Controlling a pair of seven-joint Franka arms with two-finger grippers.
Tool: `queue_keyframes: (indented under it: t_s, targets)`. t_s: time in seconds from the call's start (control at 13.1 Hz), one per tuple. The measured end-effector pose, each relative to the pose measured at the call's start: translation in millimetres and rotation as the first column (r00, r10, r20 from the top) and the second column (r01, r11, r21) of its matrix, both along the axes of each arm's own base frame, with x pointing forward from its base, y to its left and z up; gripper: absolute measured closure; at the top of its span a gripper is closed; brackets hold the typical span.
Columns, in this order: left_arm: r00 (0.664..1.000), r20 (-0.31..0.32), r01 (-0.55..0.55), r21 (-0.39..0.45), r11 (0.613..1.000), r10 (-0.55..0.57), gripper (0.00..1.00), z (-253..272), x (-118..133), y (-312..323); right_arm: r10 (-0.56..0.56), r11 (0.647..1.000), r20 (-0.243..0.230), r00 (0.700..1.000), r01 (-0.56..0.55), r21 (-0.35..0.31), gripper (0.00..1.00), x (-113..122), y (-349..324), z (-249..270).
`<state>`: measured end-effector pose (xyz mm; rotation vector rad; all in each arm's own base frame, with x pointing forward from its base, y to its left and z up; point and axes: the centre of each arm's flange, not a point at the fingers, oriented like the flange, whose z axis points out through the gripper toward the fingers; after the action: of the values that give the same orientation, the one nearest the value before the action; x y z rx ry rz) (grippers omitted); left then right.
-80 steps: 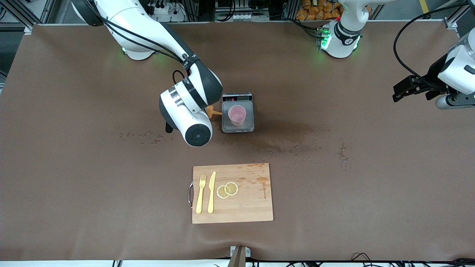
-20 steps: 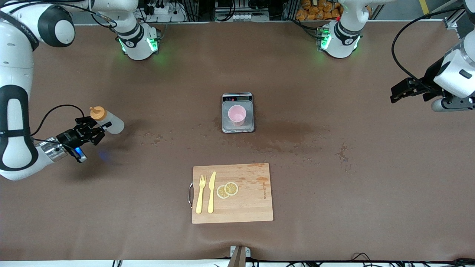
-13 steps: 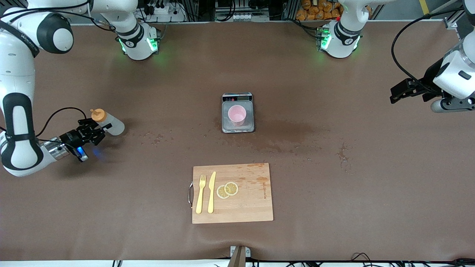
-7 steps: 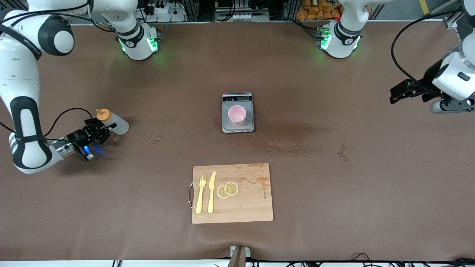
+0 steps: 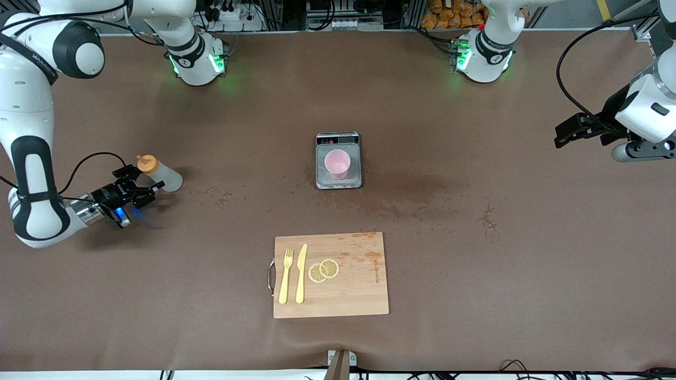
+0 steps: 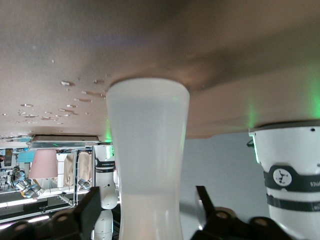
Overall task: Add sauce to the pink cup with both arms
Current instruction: 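Lower the bottle upright onto the table with the right gripper, then open the right gripper and withdraw it from the bottle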
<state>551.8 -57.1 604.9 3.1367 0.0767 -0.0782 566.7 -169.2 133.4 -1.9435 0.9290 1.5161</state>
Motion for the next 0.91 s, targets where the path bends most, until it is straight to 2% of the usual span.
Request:
queue_keyframes:
  t_s: [0.08, 0.38, 0.76, 0.91]
  targets:
    - [1.000, 0.000, 0.000, 0.000, 1.000, 0.000, 0.00, 0, 0, 0, 0.003, 1.000, -0.009, 1.000, -0.003, -0.005, 0.00, 2, -1, 9]
    - [1.000, 0.000, -0.001, 0.000, 1.000, 0.001, 0.00, 0, 0, 1, -0.021, 0.997, -0.010, 1.000, 0.020, -0.072, 0.00, 18, -13, 36]
    - [1.000, 0.000, -0.003, 0.000, 1.000, 0.003, 0.00, 0, 0, 1, -0.072, 0.986, 0.057, 0.996, 0.080, -0.146, 0.00, 35, -47, 79]
    - [1.000, 0.000, -0.003, 0.000, 1.000, 0.003, 0.00, 0, 0, 2, -0.050, 0.979, 0.078, 0.996, 0.065, -0.192, 0.00, 38, -54, 98]
